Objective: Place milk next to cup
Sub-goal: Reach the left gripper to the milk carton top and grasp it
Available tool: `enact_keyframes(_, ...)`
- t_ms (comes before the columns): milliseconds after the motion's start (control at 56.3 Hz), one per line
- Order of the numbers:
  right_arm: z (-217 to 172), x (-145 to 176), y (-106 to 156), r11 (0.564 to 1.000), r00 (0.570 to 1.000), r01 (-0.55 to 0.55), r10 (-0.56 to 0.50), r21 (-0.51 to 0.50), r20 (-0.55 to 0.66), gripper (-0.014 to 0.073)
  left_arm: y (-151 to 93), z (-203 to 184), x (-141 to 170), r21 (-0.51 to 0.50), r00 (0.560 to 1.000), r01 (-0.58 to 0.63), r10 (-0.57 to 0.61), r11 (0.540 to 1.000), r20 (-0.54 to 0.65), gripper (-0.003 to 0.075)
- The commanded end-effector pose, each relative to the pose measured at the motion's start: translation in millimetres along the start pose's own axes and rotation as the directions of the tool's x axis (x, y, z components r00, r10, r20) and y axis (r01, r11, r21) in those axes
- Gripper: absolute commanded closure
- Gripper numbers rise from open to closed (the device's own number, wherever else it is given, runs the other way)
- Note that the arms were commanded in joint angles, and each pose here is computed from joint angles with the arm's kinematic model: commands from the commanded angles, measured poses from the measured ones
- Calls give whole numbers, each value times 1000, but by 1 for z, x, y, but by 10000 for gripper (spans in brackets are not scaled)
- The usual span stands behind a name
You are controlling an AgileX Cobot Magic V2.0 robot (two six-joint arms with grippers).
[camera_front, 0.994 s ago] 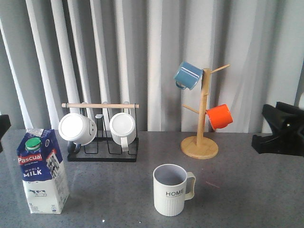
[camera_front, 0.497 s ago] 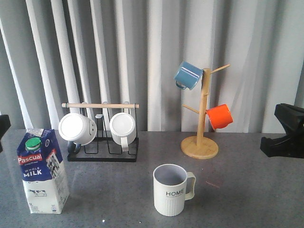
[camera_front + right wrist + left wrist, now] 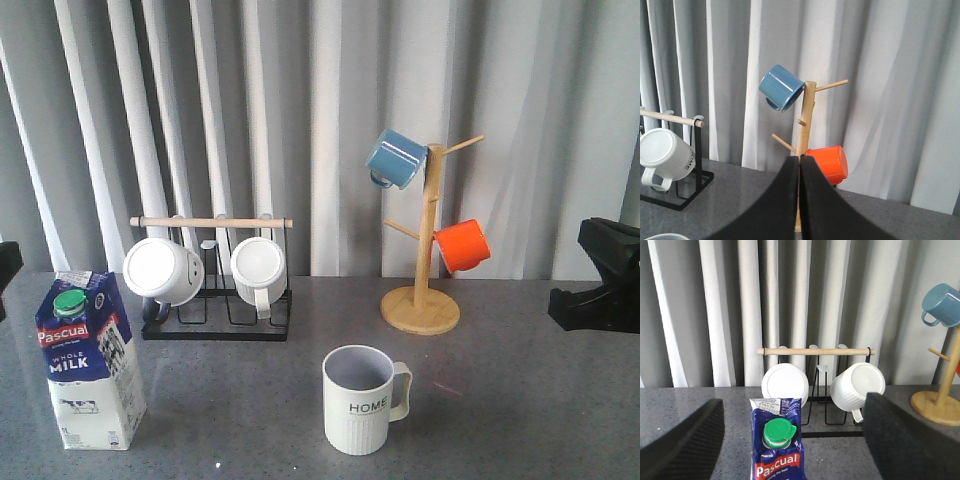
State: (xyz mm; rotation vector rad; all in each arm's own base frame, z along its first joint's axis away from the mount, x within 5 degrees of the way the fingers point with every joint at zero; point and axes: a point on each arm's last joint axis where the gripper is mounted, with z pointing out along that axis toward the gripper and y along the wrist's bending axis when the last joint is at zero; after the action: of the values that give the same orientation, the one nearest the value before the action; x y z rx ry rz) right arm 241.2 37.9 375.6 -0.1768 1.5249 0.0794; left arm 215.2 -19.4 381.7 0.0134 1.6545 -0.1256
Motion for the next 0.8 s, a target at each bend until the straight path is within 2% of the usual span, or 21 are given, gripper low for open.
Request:
enact_keyframes(0, -5, -22, -2, 1000, 993, 13, -14, 6, 118, 603, -2, -3, -19, 9, 993, 1, -2, 1000, 118, 164)
enact_keyframes(71, -5, -22, -2, 1000, 993, 13, -14, 6, 118, 603, -2, -1, -19, 7, 992, -11, 10, 1000, 122, 154)
enact_keyframes(124, -5, -22, -2, 1000, 993, 13, -14, 6, 118, 603, -2, 2, -20, 9, 991, 7, -9, 1000, 135, 119)
enact_keyframes(249, -5, -22, -2, 1000, 993, 13, -14, 6, 118, 603, -1, 21, -17, 11, 988, 29, -30, 1000, 154, -14)
enact_keyframes(479, -5, -22, -2, 1000, 993, 13, -14, 6, 119, 603, 1, 62, 5, 12, 987, 130, -131, 991, 94, -5)
enact_keyframes(781, -5, -22, -2, 1000, 993, 13, -14, 5, 118, 603, 3, 101, 39, -4, 995, 94, -94, 996, 43, 1)
